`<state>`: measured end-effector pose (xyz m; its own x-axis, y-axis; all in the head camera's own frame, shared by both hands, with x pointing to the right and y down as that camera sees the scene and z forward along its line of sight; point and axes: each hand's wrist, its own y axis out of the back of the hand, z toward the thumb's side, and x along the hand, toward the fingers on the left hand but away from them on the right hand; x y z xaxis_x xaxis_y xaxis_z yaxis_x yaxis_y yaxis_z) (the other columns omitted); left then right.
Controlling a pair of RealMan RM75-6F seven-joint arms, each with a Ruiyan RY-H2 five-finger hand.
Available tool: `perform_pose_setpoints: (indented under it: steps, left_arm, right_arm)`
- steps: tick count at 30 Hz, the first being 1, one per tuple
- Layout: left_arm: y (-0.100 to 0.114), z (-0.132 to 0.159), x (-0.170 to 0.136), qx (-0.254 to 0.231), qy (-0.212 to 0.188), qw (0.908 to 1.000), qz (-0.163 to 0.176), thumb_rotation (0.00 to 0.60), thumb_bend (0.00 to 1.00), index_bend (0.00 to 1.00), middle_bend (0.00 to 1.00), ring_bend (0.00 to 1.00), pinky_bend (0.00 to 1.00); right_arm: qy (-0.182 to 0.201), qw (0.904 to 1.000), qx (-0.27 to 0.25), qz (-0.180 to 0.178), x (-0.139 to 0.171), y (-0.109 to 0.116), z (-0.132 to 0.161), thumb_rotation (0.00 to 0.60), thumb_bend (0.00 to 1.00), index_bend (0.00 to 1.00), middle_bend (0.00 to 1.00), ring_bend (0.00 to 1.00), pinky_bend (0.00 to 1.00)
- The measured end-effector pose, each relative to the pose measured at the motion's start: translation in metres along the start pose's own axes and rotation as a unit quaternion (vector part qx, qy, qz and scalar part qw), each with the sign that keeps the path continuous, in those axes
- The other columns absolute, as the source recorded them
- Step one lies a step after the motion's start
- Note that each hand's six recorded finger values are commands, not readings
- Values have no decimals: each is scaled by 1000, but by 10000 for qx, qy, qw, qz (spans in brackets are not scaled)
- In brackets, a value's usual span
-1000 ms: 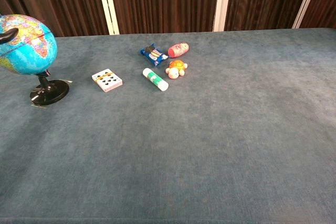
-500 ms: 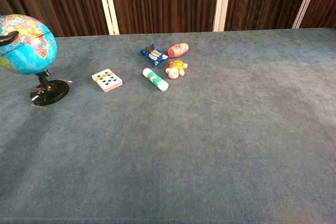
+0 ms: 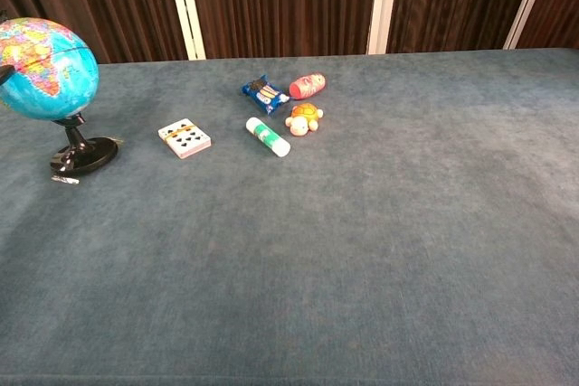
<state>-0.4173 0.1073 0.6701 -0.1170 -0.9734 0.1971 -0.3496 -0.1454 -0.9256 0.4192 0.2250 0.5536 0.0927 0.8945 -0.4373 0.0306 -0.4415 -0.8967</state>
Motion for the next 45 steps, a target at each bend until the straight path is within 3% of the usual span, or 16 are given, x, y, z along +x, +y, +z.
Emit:
perform_pose_setpoints:
  steps: [30,38,42,45]
  left_arm:
    - [0,-40,1,17,523,9986,-58,493,303,0,0,0,0]
    - [20,-47,-6,106,480,9986,181,499,355,0,0,0,0]
    - [29,-48,-7,-88,486,9982,333,518,356,0,0,0,8]
    - [35,-42,-8,-515,388,9969,461,537,353,0,0,0,23]
  right_arm:
    - [-18,10000,39,36,0,-2,0,600,152,0,0,0,0]
    - [-11,10000,32,44,0,-2,1,600,152,0,0,0,0]
    - [-6,10000,25,44,1,-2,1,600,152,0,0,0,0]
    - [-4,10000,23,37,1,-1,1,600,151,0,0,0,0]
